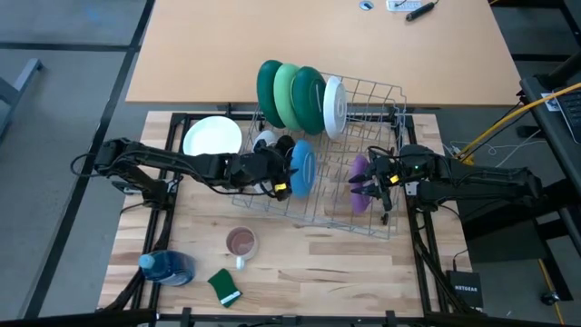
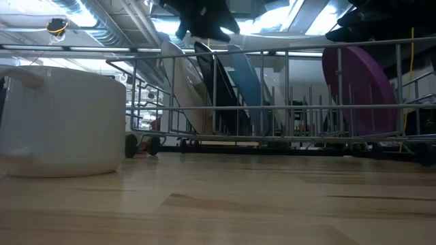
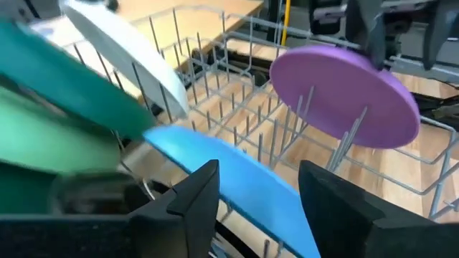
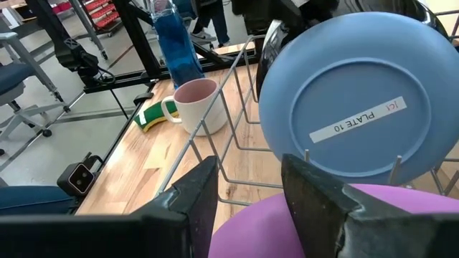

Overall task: Sort dishes
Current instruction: Put the white plate into the dishwasher rack

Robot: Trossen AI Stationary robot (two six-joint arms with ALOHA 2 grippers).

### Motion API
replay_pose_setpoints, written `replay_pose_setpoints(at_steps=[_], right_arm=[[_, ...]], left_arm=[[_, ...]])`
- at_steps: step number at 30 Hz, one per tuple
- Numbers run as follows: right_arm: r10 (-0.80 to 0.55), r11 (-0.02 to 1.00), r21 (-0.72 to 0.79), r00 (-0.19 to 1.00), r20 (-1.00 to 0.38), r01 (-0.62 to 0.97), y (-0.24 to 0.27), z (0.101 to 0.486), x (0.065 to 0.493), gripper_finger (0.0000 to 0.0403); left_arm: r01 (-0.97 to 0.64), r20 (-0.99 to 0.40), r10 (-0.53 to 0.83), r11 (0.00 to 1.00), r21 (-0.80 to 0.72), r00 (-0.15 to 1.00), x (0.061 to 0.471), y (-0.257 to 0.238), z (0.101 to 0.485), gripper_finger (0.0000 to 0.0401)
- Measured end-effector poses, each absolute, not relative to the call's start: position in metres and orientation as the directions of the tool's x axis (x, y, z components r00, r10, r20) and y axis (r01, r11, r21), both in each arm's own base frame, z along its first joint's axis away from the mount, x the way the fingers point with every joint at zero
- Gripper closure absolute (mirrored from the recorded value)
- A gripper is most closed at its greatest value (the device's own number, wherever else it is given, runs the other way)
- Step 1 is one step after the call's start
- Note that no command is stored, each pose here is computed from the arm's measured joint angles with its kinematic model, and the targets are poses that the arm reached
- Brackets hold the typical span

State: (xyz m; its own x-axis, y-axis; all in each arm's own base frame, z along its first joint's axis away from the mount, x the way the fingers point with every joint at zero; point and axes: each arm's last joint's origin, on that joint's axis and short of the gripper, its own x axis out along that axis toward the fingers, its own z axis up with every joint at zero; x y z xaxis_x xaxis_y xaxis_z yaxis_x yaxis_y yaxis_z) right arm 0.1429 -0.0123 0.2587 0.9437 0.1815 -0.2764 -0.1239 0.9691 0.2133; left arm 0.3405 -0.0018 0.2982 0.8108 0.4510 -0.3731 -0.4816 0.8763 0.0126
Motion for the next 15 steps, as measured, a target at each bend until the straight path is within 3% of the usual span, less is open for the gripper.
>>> replay_pose_setpoints(at_steps=[9,15], right_arm=[[0.182,0.969,0.213,0.944,-0.276,-0.124,-0.012,0.259,0.143,0.0242],[0.182,0.969,0.213,0.944,-0.276,-0.124,-0.012,0.259,0.143,0.0242]], left_arm=[[-0.453,-0.257,0.454,0.889,0.067,0.853,0.307,0.001,0.344,0.0212],[-0.537,-0.328,0.569,0.822,0.192,0.754,0.261,0.006,0.360,0.0212]])
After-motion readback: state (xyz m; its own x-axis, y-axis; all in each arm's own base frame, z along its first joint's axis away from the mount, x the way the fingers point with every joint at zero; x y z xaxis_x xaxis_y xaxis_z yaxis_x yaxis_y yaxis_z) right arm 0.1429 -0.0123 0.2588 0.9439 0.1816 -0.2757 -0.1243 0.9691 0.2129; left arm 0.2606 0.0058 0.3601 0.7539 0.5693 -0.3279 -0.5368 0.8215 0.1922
